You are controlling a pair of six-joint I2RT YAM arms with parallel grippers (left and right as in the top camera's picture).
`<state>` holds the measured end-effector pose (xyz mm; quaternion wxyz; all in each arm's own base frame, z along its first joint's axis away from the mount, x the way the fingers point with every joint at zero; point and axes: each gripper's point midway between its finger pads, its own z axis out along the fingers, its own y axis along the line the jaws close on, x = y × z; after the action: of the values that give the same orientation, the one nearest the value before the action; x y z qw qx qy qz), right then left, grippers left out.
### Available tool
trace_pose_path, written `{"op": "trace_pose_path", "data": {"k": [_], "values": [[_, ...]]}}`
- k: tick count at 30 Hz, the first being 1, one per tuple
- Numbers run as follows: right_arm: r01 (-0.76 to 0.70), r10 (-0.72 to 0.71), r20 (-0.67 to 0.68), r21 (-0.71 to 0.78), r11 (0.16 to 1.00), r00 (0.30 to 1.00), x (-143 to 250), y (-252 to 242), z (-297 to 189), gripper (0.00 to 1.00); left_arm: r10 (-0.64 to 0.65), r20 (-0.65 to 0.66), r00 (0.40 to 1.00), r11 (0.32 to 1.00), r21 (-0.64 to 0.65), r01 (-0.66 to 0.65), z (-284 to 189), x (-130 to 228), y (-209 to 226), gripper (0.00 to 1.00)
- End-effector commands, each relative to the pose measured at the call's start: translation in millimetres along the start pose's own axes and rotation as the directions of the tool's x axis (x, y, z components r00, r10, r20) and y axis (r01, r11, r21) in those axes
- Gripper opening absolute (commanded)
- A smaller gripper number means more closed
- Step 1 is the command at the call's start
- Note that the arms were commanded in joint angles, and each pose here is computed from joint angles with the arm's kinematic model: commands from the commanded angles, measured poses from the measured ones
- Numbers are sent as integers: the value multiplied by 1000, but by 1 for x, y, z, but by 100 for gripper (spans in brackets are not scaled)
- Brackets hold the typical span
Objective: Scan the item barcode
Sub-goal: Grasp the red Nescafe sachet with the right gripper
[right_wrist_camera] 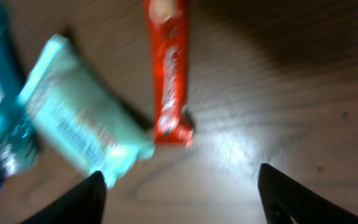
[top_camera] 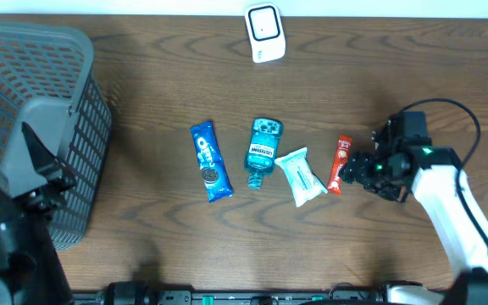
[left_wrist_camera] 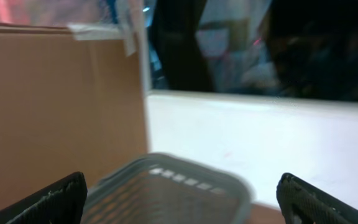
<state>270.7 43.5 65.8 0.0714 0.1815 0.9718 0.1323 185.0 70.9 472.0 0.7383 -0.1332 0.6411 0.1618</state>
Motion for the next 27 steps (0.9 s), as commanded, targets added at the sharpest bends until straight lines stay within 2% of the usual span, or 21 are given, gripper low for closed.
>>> {"op": "trace_pose_path", "data": {"k": [1, 2, 4, 7, 9, 11, 14, 20, 24, 27], "values": [[-67, 64, 32, 126, 990, 997, -17, -14, 13, 85, -154, 49, 987, 985, 92, 149, -8, -14, -11, 98], [-74, 70, 27, 165, 984, 997, -20, -12, 20, 93, -157, 59, 986, 984, 91, 152, -10, -17, -10, 98], [-73, 70, 23, 185, 980, 997, -24, -2, 25, 99, -159, 64, 985, 984, 90, 153, -13, -18, -8, 98], [-89, 79, 51, 237, 967, 996, -31, 11, 29, 99, -158, 62, 986, 984, 89, 152, -19, -16, -6, 98], [-95, 74, 82, 286, 953, 994, -36, 17, 29, 84, -161, 68, 985, 984, 92, 155, -23, -18, -5, 98], [-98, 60, 119, 348, 932, 991, -40, 22, 33, 75, -165, 78, 983, 983, 92, 157, -26, -20, -4, 98], [-138, 89, 140, 395, 908, 986, -37, 24, 44, 73, -168, 77, 983, 983, 93, 161, -29, -19, -3, 98], [-177, 137, 116, 498, 849, 984, -26, 5, 71, 69, -370, 84, 925, 926, 114, 360, -39, -24, 2, 98], [-167, 100, 146, 576, 800, 984, -31, -12, 75, 66, -378, 102, 920, 923, 119, 366, -46, -27, 5, 98], [-166, 81, 165, 606, 778, 983, -35, -18, 76, 43, -384, 117, 916, 921, 124, 370, -52, -30, 7, 98]]}}
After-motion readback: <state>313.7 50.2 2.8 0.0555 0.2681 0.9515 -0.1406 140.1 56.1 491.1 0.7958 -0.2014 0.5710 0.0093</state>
